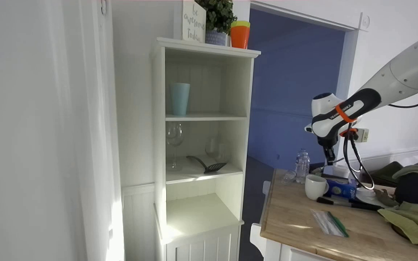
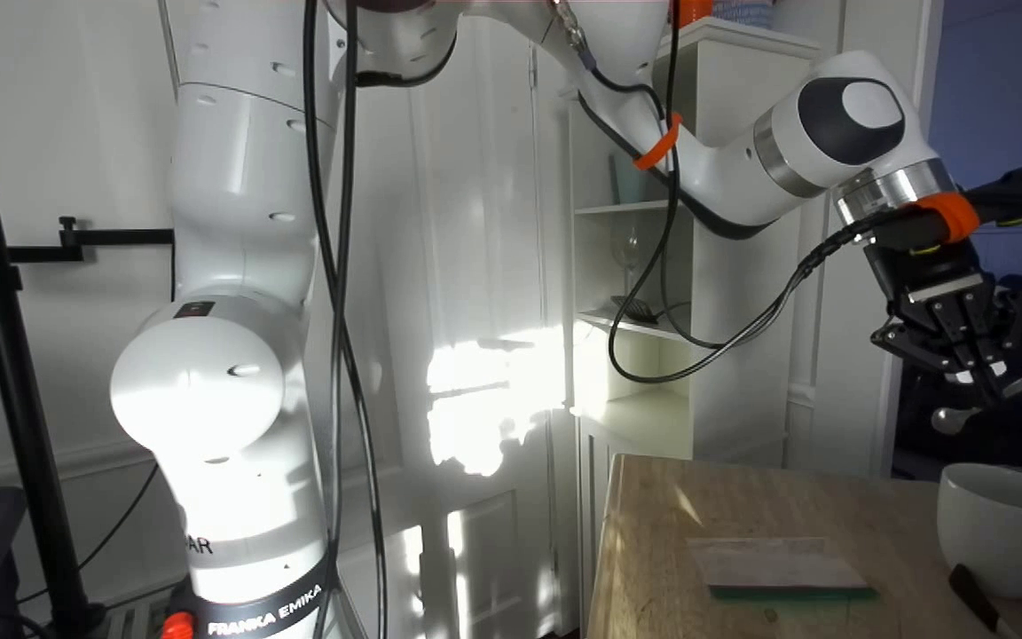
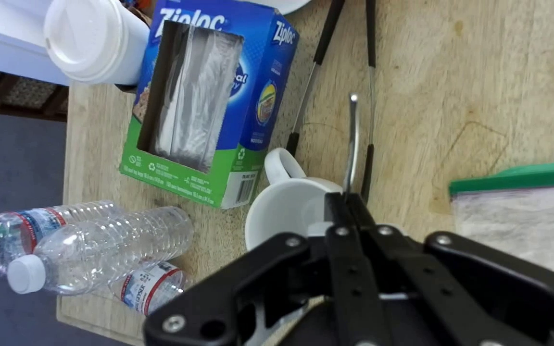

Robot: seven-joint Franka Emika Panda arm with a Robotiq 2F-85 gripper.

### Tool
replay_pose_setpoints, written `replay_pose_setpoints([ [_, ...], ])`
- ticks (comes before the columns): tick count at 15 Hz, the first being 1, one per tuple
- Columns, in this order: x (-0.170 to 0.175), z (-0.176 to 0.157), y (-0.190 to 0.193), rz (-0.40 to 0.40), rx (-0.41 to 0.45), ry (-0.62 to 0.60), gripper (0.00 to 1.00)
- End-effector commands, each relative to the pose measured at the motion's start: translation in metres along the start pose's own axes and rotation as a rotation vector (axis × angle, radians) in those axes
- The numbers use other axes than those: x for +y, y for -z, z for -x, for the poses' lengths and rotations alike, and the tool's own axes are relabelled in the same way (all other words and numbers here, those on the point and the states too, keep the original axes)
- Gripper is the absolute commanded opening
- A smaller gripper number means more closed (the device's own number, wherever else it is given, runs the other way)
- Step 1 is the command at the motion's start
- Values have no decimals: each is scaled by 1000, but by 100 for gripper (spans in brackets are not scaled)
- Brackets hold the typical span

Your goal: Put the spoon in the white cup

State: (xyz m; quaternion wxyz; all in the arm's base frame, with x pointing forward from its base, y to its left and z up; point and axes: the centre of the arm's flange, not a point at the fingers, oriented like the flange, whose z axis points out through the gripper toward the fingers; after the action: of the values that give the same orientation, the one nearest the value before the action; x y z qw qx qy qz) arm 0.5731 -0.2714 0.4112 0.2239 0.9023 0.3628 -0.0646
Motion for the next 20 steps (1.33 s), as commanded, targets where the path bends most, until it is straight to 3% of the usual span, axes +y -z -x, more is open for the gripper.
replay_pose_setpoints([
  [1,7,-19,-23,35,-78,1,1],
  [6,12,-31,-50,51,-145,-4,1],
  [20,-1,-67,-99,48,-182,67,1],
])
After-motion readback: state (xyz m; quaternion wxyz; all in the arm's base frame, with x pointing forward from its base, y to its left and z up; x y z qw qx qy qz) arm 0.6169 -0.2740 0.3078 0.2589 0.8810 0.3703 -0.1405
